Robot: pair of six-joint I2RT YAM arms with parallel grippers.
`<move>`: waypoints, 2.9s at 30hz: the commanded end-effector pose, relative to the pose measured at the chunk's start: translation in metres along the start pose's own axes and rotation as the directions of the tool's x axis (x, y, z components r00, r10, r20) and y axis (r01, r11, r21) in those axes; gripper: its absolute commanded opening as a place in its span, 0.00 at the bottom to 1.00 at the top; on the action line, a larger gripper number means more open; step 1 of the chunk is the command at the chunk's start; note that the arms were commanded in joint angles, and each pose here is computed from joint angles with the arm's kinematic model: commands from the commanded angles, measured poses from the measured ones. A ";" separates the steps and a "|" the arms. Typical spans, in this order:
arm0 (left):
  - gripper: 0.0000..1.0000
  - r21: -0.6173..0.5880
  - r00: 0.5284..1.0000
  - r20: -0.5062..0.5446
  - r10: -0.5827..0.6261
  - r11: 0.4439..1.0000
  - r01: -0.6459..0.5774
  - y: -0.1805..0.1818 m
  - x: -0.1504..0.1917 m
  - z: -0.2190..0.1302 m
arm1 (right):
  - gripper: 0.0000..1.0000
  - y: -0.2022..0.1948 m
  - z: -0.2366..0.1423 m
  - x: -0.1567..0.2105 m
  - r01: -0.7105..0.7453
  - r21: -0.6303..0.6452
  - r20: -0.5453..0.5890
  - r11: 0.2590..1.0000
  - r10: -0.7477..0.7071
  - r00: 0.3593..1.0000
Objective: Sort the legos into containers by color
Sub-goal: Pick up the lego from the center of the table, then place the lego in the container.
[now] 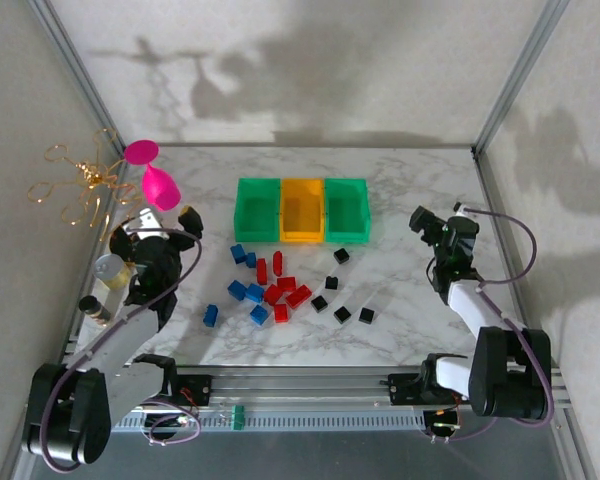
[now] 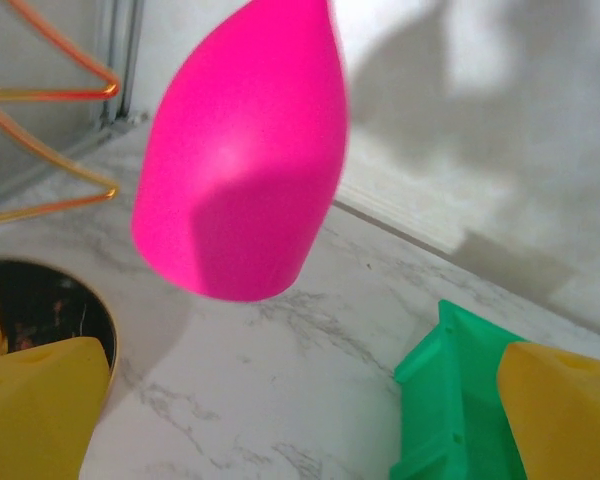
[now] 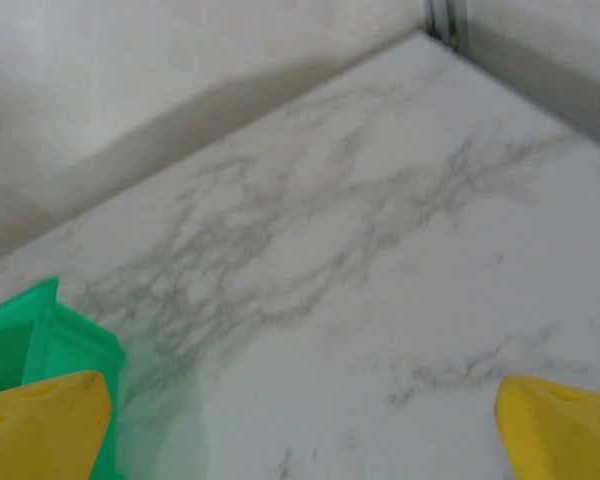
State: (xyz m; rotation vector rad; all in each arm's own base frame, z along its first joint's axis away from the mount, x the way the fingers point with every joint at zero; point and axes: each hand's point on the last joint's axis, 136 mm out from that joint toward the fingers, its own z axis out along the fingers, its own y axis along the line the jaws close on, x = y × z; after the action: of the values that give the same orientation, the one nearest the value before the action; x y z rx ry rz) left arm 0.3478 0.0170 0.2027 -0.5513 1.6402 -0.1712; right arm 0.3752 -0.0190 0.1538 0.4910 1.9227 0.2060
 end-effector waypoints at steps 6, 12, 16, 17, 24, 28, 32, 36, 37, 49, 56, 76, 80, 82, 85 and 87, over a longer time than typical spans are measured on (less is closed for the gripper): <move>0.99 0.015 0.965 -0.222 -0.143 0.989 0.150 -0.005 0.036 -0.017 | 0.99 0.038 -0.022 0.036 0.009 -0.100 -0.247 0.995 -0.033 0.968; 0.99 0.128 0.934 -0.338 -0.114 0.978 0.166 -0.043 0.060 -0.042 | 0.98 0.063 -0.036 0.078 0.098 -0.173 -0.380 0.980 -0.159 0.911; 0.99 0.198 0.905 -0.417 -0.090 0.962 0.187 -0.069 0.078 -0.058 | 0.95 0.082 -0.044 0.110 0.152 -0.223 -0.456 0.963 -0.241 0.857; 0.99 0.212 0.898 -0.431 -0.085 0.958 0.193 -0.075 0.082 -0.062 | 0.93 0.088 -0.046 0.118 0.166 -0.239 -0.473 0.957 -0.263 0.841; 0.99 0.300 0.882 -0.470 -0.028 0.935 0.190 -0.116 0.104 -0.080 | 0.85 0.121 -0.038 0.150 0.305 -0.280 -0.505 0.910 -0.410 0.759; 0.99 0.303 0.881 -0.474 -0.013 0.937 0.177 -0.130 0.111 -0.080 | 0.80 0.138 -0.029 0.164 0.352 -0.313 -0.512 0.882 -0.469 0.719; 0.99 0.293 0.875 -0.484 -0.017 0.939 0.180 -0.136 0.117 -0.079 | 0.74 0.144 -0.020 0.180 0.382 -0.336 -0.534 0.861 -0.508 0.676; 0.99 0.269 0.876 -0.482 -0.025 0.947 0.175 -0.134 0.119 -0.077 | 0.68 0.148 -0.012 0.192 0.413 -0.336 -0.543 0.846 -0.533 0.649; 0.99 0.268 0.876 -0.481 -0.028 0.947 0.177 -0.134 0.119 -0.077 | 0.67 0.149 -0.009 0.193 0.420 -0.331 -0.543 0.845 -0.535 0.647; 0.99 0.242 0.882 -0.471 -0.005 0.961 0.134 -0.127 0.117 -0.076 | 0.48 0.159 0.010 0.212 0.496 -0.329 -0.545 0.804 -0.591 0.595; 1.00 0.263 0.881 -0.474 0.010 0.956 0.131 -0.131 0.113 -0.079 | 0.31 0.166 0.001 0.208 0.503 -0.342 -0.526 0.794 -0.605 0.598; 0.99 0.313 0.867 -0.497 0.030 0.938 0.147 -0.179 0.107 -0.060 | 0.27 0.200 0.031 0.098 0.502 -0.193 -0.367 0.843 -0.536 0.760; 0.99 0.297 0.871 -0.491 0.021 0.944 0.145 -0.184 0.109 -0.051 | 0.27 0.194 0.060 0.089 0.513 -0.118 -0.359 0.850 -0.518 0.776; 1.00 0.292 0.874 -0.485 0.020 0.946 0.140 -0.186 0.109 -0.047 | 0.28 0.196 0.071 0.086 0.511 -0.114 -0.348 0.852 -0.516 0.782; 0.99 0.292 0.878 -0.478 0.017 0.946 0.140 -0.190 0.108 -0.043 | 0.31 0.198 0.083 0.086 0.517 -0.111 -0.344 0.849 -0.521 0.781; 1.00 0.292 0.879 -0.477 0.025 0.948 0.131 -0.192 0.108 -0.041 | 0.37 0.198 0.089 0.085 0.521 -0.106 -0.345 0.847 -0.523 0.780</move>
State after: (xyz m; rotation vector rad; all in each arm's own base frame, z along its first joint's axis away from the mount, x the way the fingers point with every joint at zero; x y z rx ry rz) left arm 0.3416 -0.2022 0.1745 -0.3337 2.0747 -0.6452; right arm 0.4583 0.1876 0.1029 -0.1333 2.4020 -0.0525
